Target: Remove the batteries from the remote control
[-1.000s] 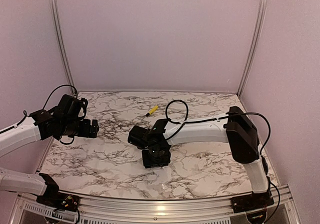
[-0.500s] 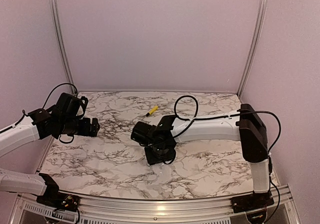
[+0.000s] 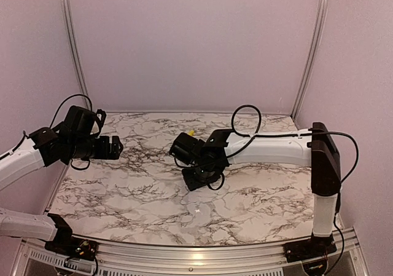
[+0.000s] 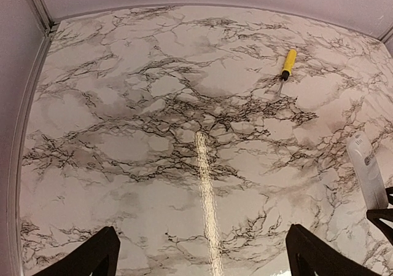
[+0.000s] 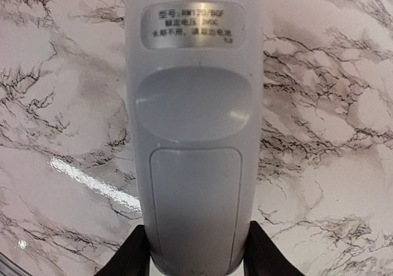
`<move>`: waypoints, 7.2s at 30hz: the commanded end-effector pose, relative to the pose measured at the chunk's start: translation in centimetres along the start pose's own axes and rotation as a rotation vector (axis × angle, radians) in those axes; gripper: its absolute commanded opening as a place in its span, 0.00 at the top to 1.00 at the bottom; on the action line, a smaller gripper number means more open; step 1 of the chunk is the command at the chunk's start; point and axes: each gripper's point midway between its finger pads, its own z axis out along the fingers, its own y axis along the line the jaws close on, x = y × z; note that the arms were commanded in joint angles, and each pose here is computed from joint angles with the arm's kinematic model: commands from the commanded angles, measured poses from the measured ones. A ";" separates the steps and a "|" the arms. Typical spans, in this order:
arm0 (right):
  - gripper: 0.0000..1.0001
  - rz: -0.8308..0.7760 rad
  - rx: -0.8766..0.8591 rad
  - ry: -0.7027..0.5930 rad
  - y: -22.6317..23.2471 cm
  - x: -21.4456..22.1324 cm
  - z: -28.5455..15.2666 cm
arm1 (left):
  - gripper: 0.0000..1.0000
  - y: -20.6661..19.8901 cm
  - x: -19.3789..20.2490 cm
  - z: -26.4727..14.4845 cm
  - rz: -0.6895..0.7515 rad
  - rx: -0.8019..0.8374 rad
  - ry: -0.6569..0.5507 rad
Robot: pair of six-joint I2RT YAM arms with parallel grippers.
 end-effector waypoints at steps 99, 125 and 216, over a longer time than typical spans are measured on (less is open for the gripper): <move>0.76 -0.740 -0.364 -0.352 0.3 -4.4 -10.6 | 0.51 -23.1 1.9 1.8 -0.168 1.111 0.685; 0.28 -0.639 -0.334 -0.368 0.3 -4.6 -10.1 | 1.00 -21.4 3.2 2.5 -0.151 0.997 0.653; 0.21 0.386 -0.841 -0.389 -6.3 -15.9 -20.8 | 1.00 -22.1 -7.1 3.1 -0.604 1.247 0.224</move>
